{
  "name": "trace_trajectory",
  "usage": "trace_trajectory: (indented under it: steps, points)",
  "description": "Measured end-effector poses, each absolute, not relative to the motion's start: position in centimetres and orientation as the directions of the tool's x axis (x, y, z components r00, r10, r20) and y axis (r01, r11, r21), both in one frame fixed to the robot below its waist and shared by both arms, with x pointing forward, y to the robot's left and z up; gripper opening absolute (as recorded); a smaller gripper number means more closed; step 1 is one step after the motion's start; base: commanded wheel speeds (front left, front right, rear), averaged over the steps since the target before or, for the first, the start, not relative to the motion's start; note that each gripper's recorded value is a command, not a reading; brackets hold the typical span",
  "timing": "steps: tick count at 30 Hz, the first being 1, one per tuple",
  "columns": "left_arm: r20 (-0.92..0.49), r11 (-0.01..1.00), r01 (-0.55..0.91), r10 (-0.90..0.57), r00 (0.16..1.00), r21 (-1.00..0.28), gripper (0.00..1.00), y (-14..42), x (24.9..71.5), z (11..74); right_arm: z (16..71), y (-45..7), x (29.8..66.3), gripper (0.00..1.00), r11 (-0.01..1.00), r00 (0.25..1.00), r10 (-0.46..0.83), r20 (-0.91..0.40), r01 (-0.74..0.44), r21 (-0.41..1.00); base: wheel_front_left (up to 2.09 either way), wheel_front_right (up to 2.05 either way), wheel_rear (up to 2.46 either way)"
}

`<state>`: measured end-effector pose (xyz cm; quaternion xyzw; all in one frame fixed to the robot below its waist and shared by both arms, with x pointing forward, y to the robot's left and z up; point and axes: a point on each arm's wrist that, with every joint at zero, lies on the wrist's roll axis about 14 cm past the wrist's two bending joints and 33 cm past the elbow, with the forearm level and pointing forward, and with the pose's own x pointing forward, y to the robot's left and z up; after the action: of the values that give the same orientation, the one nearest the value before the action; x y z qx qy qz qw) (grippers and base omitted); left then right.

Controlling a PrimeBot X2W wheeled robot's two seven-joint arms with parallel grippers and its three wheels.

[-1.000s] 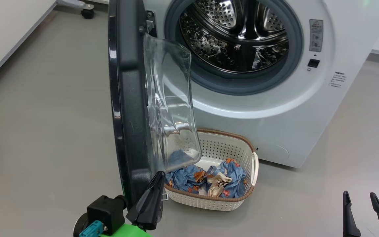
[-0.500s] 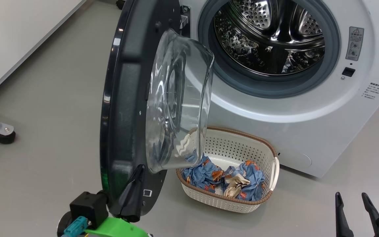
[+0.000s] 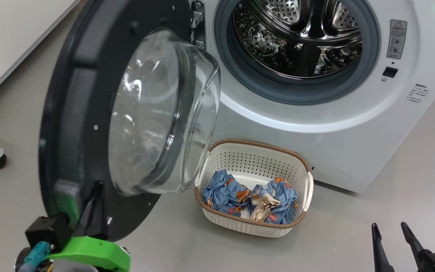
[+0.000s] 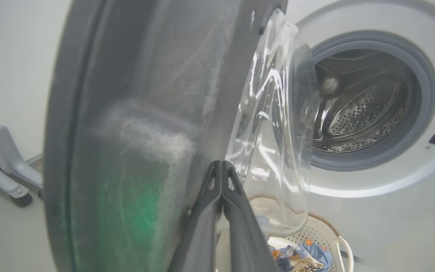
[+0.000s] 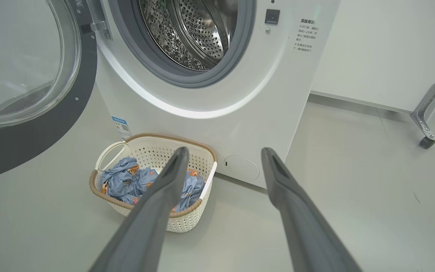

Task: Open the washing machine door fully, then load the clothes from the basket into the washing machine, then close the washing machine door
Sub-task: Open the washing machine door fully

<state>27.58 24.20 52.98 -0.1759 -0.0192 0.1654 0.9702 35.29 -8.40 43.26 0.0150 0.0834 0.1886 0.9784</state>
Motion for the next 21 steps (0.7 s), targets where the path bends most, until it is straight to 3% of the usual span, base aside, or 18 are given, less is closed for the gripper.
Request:
trace_trajectory:
  steps: [21]
  points:
    - [-0.007, 0.824, -0.514, 0.528, 0.849, -0.237, 0.00, 32.1, 29.3, 50.9, 43.3, -12.7, 33.5, 1.00, 0.969, 0.956, 0.247, -0.159, -0.243, 0.047, 0.00, 0.00, 0.00]
